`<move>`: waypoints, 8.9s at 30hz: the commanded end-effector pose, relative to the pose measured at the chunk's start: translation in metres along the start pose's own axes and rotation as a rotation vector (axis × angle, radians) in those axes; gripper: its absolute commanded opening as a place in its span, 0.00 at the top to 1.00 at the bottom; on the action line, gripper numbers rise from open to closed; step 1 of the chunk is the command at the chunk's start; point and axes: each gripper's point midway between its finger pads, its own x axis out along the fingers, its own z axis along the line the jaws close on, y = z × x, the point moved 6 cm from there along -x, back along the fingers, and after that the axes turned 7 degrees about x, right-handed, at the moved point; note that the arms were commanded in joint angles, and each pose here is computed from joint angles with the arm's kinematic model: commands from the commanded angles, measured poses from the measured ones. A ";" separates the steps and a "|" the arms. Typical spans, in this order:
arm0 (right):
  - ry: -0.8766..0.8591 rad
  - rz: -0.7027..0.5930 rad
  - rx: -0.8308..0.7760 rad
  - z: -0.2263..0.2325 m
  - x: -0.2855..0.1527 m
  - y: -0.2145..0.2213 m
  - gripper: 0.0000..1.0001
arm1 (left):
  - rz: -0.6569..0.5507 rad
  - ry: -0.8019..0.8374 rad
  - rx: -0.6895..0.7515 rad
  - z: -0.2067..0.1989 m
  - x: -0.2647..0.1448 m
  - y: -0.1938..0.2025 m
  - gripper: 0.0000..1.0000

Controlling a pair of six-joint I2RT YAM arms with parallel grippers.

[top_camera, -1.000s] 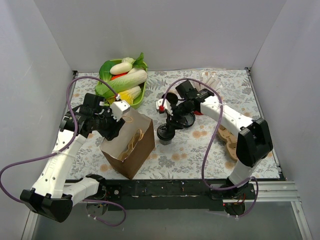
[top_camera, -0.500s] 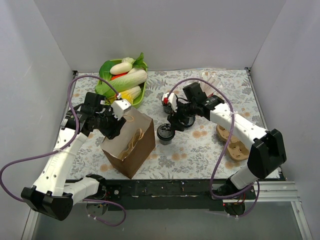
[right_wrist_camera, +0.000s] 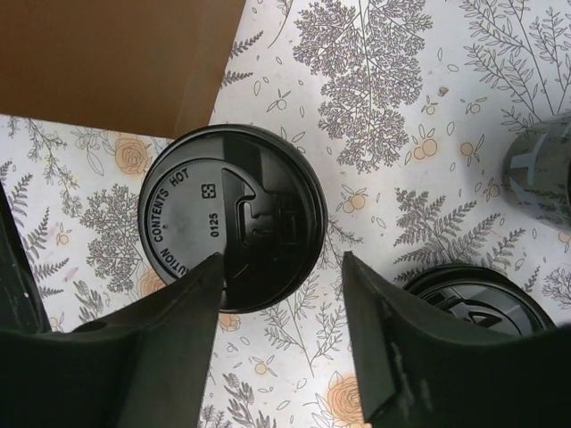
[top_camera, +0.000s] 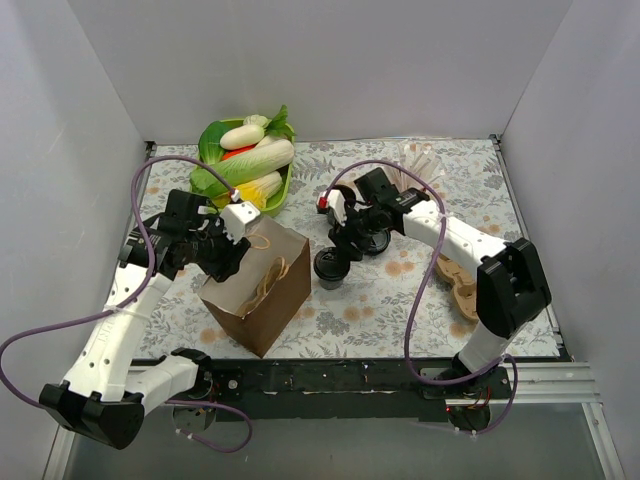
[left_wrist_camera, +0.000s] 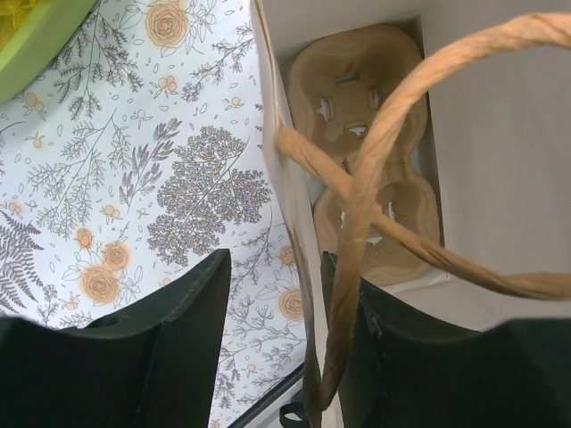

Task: Pack the takeout coffee

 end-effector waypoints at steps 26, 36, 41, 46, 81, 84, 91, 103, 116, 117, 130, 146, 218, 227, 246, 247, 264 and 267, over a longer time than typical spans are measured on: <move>-0.413 -0.012 -0.719 0.021 0.017 -0.034 0.67 | -0.011 -0.006 -0.022 -0.004 -0.001 0.006 0.55; -0.246 -0.006 -0.501 0.019 -0.015 -0.035 0.22 | -0.003 -0.020 -0.028 -0.002 -0.003 0.006 0.55; 0.202 -0.242 -0.180 0.010 -0.046 -0.045 0.02 | 0.004 -0.033 -0.026 -0.002 -0.001 0.009 0.55; 0.117 -0.241 0.030 0.028 -0.043 -0.038 0.02 | 0.075 -0.133 -0.039 0.008 0.001 0.022 0.55; 0.184 -0.039 0.221 0.038 0.021 -0.019 0.02 | 0.025 -0.163 -0.081 -0.003 -0.009 0.036 0.53; 0.197 -0.036 0.212 0.038 0.023 -0.020 0.02 | 0.025 -0.160 -0.086 -0.005 -0.010 0.037 0.53; 0.228 -0.078 0.174 0.041 0.010 -0.036 0.02 | 0.023 -0.155 -0.087 -0.006 -0.008 0.039 0.53; 0.200 -0.051 0.086 0.035 0.009 -0.026 0.09 | 0.027 -0.141 -0.087 -0.007 -0.006 0.039 0.53; 0.002 -0.029 -0.228 0.044 0.010 -0.014 0.06 | 0.012 -0.133 -0.095 -0.006 -0.005 0.034 0.44; 0.000 -0.032 -0.293 0.041 0.011 -0.014 0.05 | 0.009 -0.131 -0.096 -0.006 -0.006 0.033 0.42; 0.019 0.022 -0.453 0.014 0.056 0.012 0.03 | -0.165 -0.067 -0.144 0.001 -0.033 -0.026 0.29; 0.048 -0.004 -0.369 0.002 0.078 0.020 0.20 | -0.344 0.051 -0.156 0.012 -0.046 -0.090 0.24; -0.481 -0.378 -0.259 0.064 -0.124 -0.101 0.34 | -0.673 0.480 1.037 -0.040 0.006 -0.178 0.07; -0.484 -0.370 -0.258 0.064 -0.122 -0.099 0.34 | -0.671 0.459 1.065 -0.038 0.011 -0.178 0.11; -0.496 -0.348 -0.228 0.062 -0.116 -0.094 0.34 | -0.698 0.476 1.052 -0.042 -0.002 -0.182 0.07; -0.497 -0.349 -0.228 0.062 -0.116 -0.094 0.34 | -0.699 0.473 1.049 -0.041 -0.002 -0.183 0.06; -0.511 -0.349 -0.215 0.061 -0.114 -0.095 0.34 | -0.655 0.400 1.131 -0.036 0.001 -0.171 0.11; -0.511 -0.347 -0.211 0.061 -0.114 -0.094 0.34 | -0.667 0.400 1.102 -0.036 0.000 -0.175 0.12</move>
